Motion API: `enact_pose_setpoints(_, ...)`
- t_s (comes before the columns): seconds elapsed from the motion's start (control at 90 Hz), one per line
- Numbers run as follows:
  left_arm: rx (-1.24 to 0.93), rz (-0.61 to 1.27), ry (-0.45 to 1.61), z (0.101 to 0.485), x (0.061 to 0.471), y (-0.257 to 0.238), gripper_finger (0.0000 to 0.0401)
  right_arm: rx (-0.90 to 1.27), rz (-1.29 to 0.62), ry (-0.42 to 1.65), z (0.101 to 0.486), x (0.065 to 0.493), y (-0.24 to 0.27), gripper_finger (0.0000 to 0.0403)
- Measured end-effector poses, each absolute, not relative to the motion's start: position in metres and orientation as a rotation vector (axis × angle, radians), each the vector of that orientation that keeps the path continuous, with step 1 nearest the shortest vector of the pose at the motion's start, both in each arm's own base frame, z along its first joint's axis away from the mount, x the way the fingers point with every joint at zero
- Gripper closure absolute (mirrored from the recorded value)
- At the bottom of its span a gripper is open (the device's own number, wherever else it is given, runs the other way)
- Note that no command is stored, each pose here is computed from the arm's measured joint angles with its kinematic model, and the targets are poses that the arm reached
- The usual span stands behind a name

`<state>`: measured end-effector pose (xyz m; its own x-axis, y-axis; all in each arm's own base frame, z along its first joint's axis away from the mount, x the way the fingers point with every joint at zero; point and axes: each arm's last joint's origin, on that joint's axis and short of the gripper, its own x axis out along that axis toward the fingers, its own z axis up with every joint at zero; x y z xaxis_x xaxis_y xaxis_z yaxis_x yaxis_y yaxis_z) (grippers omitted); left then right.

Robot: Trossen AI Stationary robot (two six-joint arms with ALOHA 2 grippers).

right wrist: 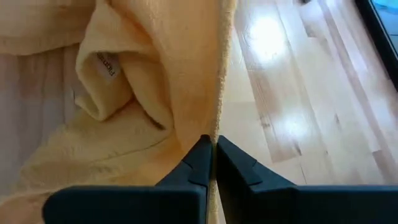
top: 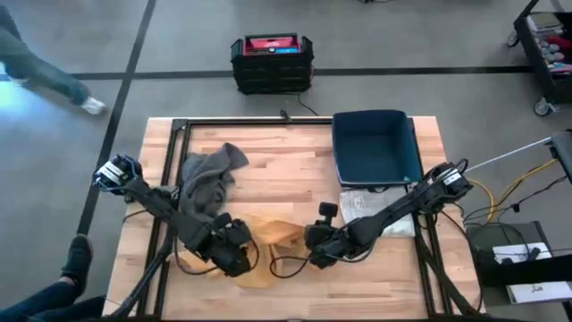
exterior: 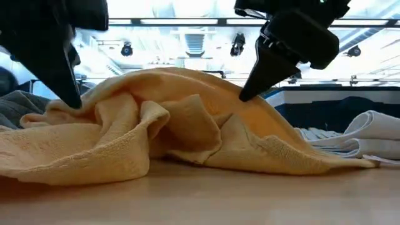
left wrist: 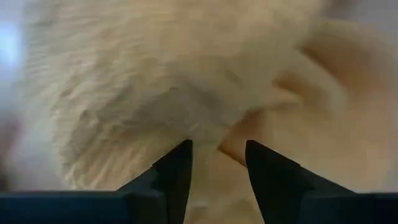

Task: Fold towel
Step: Fold the yellow towel

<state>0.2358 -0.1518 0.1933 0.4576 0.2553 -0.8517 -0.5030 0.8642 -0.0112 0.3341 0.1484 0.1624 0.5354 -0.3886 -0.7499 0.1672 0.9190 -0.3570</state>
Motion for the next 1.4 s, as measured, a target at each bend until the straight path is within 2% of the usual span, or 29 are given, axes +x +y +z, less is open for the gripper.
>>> enact_pose_setpoints(0.089, -0.218, 0.561, 0.949, 0.192, 0.232, -0.146, 0.0305, -0.257, -0.334, 0.951, 0.162, 0.334, 0.148, 0.0402)
enact_pose_setpoints(0.233, -0.091, 0.664, 0.904, 0.212, 0.230, -0.141, 0.0387, -0.261, -0.331, 0.950, 0.162, 0.334, 0.149, 0.0403)
enact_pose_setpoints(0.444, 0.072, 0.746, 0.870, 0.256, 0.235, -0.129, 0.0399, -0.261, -0.327, 0.943, 0.163, 0.335, 0.149, 0.0403)
enact_pose_setpoints(0.567, 0.062, 0.730, 0.856, 0.267, 0.240, -0.129, 0.0381, -0.260, -0.327, 0.943, 0.163, 0.335, 0.149, 0.0403)
enact_pose_setpoints(0.667, 0.033, 0.691, 0.902, 0.270, 0.240, -0.131, 0.0352, -0.245, -0.302, 0.955, 0.162, 0.335, 0.150, 0.0403)
enact_pose_setpoints(0.956, -0.262, 0.525, 1.128, 0.244, 0.235, -0.147, 0.0196, -0.220, -0.262, 0.978, 0.162, 0.335, 0.151, 0.0403)
enact_pose_setpoints(1.067, -0.365, 0.487, 1.164, 0.225, 0.229, -0.156, 0.0158, -0.220, -0.259, 0.979, 0.162, 0.335, 0.152, 0.0403)
enact_pose_setpoints(1.189, -0.442, 0.490, 1.143, 0.206, 0.223, -0.162, 0.0152, -0.220, -0.259, 0.979, 0.162, 0.335, 0.152, 0.0403)
enact_pose_setpoints(1.4, -0.501, 0.522, 1.077, 0.176, 0.218, -0.156, 0.0199, -0.218, -0.259, 0.975, 0.162, 0.335, 0.152, 0.0403)
